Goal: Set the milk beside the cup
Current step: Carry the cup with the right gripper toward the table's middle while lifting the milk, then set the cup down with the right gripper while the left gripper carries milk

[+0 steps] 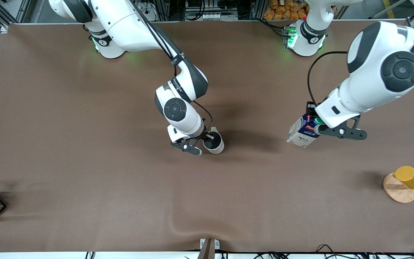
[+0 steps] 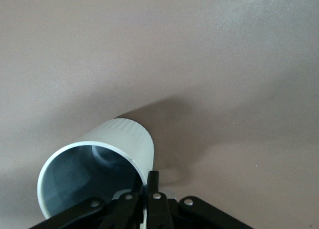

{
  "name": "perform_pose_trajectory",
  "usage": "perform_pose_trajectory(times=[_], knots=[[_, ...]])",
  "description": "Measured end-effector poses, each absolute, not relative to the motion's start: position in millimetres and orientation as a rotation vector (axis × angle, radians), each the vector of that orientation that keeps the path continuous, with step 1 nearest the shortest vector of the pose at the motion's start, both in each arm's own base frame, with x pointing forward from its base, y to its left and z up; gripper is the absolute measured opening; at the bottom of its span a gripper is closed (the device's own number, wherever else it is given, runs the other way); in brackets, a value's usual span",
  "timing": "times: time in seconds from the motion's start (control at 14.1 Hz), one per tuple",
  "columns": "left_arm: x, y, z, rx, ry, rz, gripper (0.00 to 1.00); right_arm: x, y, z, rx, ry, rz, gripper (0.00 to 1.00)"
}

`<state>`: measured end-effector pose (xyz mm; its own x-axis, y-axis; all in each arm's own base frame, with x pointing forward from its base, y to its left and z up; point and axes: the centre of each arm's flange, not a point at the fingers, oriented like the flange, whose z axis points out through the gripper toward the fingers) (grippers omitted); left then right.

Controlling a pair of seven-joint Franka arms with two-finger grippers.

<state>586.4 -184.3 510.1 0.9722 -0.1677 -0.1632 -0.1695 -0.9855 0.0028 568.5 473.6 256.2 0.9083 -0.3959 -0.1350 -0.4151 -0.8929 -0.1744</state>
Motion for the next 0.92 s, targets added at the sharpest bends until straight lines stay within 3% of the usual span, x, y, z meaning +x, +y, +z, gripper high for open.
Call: perform_pose_trajectory(times=[0.21,0.64,0.78,0.85,0.92], knots=[[578.2,-212.9,503.9,-3.103,0.222,0.273,0.39,567.0,475.1,253.7,-2.872,0.637,0.147,0.08],[563.0,-260.6,486.3,-3.081,0.121,0.313,0.39,571.0,475.4,260.8,-2.895,0.616,0.107,0.70],[562.8,-264.3,480.5,-3.080,0.094,0.329,0.39,573.2,475.5,274.6,-2.920,0.614,0.157,0.91],[560.5,-272.0,476.7,-3.082,0.088,0.341,0.39,575.5,474.1,284.6,-2.931,0.619,0.190,0.99],[557.3,-283.0,472.2,-3.082,0.097,0.349,0.39,578.7,471.9,297.1,-2.939,0.623,0.217,1.00]])
